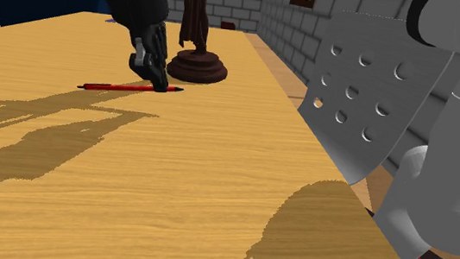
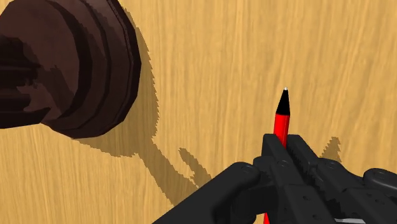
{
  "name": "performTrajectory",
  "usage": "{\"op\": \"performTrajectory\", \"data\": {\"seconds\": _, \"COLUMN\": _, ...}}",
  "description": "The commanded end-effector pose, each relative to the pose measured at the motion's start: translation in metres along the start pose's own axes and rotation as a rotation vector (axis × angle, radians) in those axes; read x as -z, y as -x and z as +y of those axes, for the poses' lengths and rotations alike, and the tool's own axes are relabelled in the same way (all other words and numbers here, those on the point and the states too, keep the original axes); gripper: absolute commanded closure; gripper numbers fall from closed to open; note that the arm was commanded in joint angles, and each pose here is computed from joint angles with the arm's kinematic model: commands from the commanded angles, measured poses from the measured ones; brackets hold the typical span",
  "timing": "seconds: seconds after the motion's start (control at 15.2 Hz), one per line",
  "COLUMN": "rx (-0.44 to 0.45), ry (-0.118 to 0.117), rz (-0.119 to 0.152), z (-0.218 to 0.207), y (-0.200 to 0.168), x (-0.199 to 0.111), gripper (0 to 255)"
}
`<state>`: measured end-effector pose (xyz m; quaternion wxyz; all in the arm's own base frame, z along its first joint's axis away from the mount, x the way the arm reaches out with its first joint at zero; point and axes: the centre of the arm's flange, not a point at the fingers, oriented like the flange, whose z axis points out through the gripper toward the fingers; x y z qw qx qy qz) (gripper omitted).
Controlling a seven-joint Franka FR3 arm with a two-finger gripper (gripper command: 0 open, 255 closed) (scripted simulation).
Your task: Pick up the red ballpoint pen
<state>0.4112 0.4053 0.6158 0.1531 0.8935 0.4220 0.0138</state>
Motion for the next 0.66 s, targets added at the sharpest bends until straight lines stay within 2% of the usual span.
{"op": "performTrajectory", "data": {"seconds": 0.0, "rx": 0.000, "ry": 0.000, "rz": 0.000, "z": 0.004, "y": 0.001, "x": 0.010, "gripper": 255}}
{"op": "performTrajectory", "data": {"seconds": 0.46, "rx": 0.000, "ry": 0.000, "rz": 0.000, "z": 0.014, "y": 0.005, "x": 0.046, "gripper": 255}}
{"op": "performTrajectory", "data": {"seconds": 0.59, "rx": 0.000, "ry": 0.000, "rz": 0.000, "z": 0.014, "y": 0.005, "x": 0.046, "gripper": 255}}
